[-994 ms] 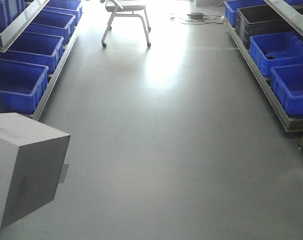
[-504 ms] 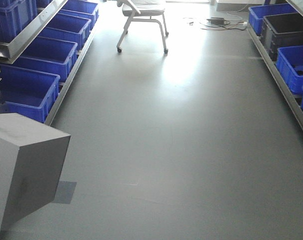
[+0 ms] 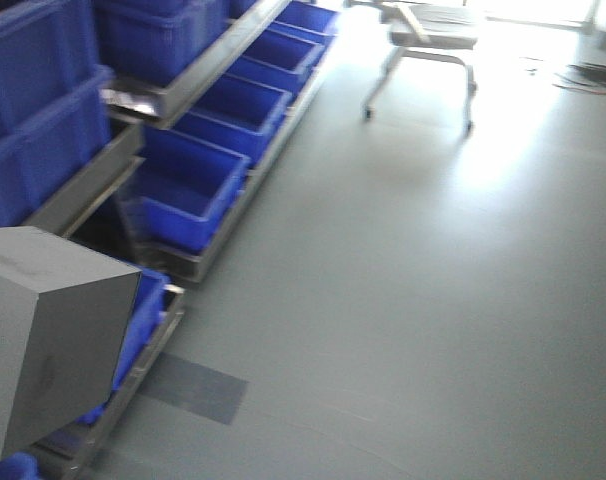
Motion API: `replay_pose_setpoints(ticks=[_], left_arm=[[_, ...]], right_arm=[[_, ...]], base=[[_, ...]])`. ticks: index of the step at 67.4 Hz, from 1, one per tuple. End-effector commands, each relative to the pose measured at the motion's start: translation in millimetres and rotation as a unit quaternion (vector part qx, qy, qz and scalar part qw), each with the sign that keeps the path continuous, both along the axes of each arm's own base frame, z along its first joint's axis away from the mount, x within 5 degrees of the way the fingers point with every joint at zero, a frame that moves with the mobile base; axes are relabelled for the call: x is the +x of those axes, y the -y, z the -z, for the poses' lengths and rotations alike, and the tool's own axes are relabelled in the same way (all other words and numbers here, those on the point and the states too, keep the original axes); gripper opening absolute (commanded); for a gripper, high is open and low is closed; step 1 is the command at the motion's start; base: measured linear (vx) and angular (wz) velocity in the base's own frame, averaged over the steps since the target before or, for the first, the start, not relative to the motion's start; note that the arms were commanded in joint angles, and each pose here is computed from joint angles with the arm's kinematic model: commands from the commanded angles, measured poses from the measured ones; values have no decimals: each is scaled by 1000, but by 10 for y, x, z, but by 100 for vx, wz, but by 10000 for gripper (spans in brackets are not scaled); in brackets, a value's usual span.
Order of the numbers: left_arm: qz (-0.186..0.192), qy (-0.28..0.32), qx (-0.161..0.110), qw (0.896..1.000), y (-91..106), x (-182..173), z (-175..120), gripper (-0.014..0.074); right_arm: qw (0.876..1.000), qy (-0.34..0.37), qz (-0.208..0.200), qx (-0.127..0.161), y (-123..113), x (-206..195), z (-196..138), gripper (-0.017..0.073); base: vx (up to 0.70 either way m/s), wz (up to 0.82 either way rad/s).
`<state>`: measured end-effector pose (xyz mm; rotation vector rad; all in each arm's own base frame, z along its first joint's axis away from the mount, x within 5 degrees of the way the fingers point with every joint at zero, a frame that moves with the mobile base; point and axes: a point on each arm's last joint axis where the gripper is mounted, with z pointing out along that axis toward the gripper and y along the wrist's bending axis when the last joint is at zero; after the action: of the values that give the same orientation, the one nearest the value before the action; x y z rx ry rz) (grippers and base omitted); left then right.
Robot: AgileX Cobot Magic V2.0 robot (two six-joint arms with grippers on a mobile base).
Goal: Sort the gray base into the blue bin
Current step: 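Drive down the aisle of blue bins toward the roller rack, then stop beside the open blue bin, holding the block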
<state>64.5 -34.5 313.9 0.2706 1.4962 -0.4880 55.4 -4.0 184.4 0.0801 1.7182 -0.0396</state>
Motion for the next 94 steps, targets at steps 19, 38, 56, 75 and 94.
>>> replay_pose_setpoints(ticks=[19,38,56,75,94], left_arm=[[-10,54,-38,998,-33,-17,-204,-6],[-10,54,-38,998,-33,-17,-204,-6],[-10,54,-38,998,-33,-17,-204,-6],[-10,54,-38,998,-33,-17,-204,-6],[-10,54,-38,998,-33,-17,-204,-6]], right_arm=[[999,40,2,-13,4,2,-66,-5],[999,40,2,-13,4,2,-66,-5],[999,40,2,-13,4,2,-66,-5],[999,40,2,-13,4,2,-66,-5],[999,40,2,-13,4,2,-66,-5]], base=[[21,83],[19,75],[18,70],[16,66],[15,67]])
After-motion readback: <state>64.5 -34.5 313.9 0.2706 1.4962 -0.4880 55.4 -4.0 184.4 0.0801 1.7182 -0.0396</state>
